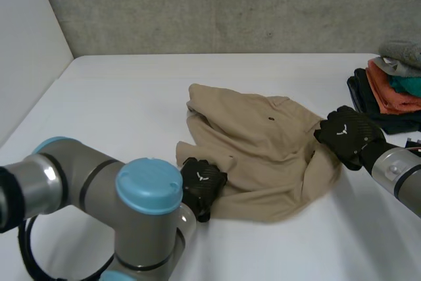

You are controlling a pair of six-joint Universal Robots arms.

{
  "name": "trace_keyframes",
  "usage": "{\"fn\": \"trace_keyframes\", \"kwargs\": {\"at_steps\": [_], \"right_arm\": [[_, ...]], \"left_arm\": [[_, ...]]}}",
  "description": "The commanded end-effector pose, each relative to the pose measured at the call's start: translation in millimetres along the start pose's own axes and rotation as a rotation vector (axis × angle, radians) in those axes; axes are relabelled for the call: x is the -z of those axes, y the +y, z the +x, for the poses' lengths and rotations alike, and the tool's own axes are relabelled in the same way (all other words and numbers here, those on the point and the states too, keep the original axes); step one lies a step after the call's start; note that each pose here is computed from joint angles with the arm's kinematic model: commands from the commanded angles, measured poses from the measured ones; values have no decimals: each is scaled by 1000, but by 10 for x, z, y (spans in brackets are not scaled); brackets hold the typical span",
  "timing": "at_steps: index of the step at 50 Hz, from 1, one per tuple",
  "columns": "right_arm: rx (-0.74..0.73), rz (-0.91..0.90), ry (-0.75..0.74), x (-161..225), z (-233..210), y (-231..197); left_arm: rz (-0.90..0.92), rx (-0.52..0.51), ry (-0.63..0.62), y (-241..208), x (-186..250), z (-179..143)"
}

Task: Fold the laundry.

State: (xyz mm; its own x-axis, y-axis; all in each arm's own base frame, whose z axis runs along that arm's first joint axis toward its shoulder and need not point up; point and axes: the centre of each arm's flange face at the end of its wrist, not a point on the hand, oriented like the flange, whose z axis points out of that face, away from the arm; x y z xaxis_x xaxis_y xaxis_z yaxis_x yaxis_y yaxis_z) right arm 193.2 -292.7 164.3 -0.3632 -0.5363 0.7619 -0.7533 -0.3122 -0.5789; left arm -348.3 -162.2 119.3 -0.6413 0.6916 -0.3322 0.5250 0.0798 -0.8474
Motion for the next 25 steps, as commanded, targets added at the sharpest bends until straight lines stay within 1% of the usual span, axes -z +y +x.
{"fn": "trace_keyframes", "kwargs": {"at_steps": [1, 2, 5, 6, 7, 9, 11, 12, 13, 15, 16, 20, 23, 25], "right_arm": [[-46, 33, 47, -78, 127, -101], [-79, 44, 71, -85, 205, -147], [-134, 74, 139, -59, 431, -283], [-165, 112, 206, -3, 649, -423], [-181, 132, 235, 32, 748, -490], [-216, 197, 310, 153, 1029, -702], [-237, 243, 355, 241, 1227, -845], [-250, 288, 394, 357, 1424, -1007], [-257, 310, 412, 425, 1522, -1094], [-276, 355, 443, 576, 1701, -1269], [-298, 397, 464, 709, 1850, -1430], [-328, 478, 488, 923, 2108, -1711], [-330, 496, 497, 928, 2201, -1763], [-339, 494, 485, 832, 2214, -1753]], "left_arm": [[59, -62, -49, -160, -125, -63], [76, -72, -68, -223, -115, -101], [213, -82, -192, -704, 58, -364], [252, -80, -230, -836, 126, -455], [362, -73, -323, -1164, 305, -686], [461, -73, -407, -1440, 499, -916], [536, -79, -469, -1645, 678, -1080], [573, -82, -496, -1747, 778, -1141], [640, -80, -550, -1931, 993, -1261], [706, -73, -590, -2100, 1209, -1349], [764, -62, -619, -2237, 1402, -1419], [876, -36, -675, -2484, 1777, -1545], [910, -30, -692, -2572, 1863, -1585], [923, -32, -696, -2627, 1844, -1605]]}}
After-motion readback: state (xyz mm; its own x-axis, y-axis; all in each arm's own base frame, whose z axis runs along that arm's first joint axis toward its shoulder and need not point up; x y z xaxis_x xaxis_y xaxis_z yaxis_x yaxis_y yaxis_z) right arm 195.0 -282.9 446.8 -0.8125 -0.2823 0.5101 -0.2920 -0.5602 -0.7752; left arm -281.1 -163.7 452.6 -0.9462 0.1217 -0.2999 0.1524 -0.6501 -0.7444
